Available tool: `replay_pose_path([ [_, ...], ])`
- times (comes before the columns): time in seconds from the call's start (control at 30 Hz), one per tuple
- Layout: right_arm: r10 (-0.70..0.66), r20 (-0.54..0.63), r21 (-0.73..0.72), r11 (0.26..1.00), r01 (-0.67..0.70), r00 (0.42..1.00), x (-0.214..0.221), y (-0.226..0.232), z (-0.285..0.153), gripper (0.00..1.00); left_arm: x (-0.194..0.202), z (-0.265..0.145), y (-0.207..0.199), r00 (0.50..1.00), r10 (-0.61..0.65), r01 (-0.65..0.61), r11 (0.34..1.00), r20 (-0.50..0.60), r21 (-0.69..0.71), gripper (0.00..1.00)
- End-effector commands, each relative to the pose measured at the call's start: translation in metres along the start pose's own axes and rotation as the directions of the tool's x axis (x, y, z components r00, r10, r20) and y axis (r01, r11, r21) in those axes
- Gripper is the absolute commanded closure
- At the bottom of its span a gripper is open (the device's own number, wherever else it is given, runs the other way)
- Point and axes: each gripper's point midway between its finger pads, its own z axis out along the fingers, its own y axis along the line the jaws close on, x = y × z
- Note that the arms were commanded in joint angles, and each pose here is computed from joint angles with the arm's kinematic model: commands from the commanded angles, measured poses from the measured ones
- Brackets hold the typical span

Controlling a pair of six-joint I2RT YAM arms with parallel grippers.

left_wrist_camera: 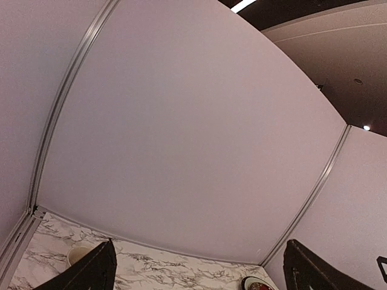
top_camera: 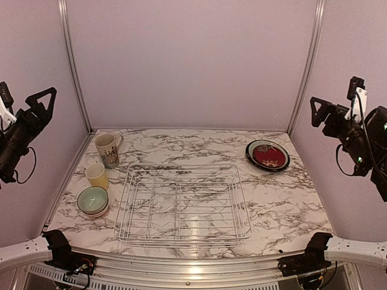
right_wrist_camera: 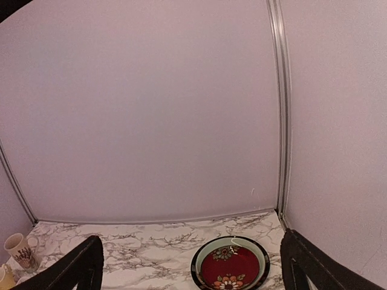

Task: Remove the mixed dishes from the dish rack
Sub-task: Reset both arms

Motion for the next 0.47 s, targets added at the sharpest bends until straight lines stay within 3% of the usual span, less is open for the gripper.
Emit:
replay_pose_path([
  [0.0, -0.014, 0.048, 0.035, 0.999, 0.012, 0.999, -0.0199, -0.0136, -0.011, 0.02, -0.0048, 0.0031, -0.0011, 0.999, 0.019, -0.019, 1.0, 0.039, 0.0, 0.01],
  [0.43, 0.0, 0.058, -0.013, 1.0, 0.001, 0.998, -0.0201, -0.0072, -0.0128, 0.01, 0.0045, 0.0063, -0.0015, 1.0, 0.006, -0.006, 1.0, 0.01, 0.003, 0.01],
])
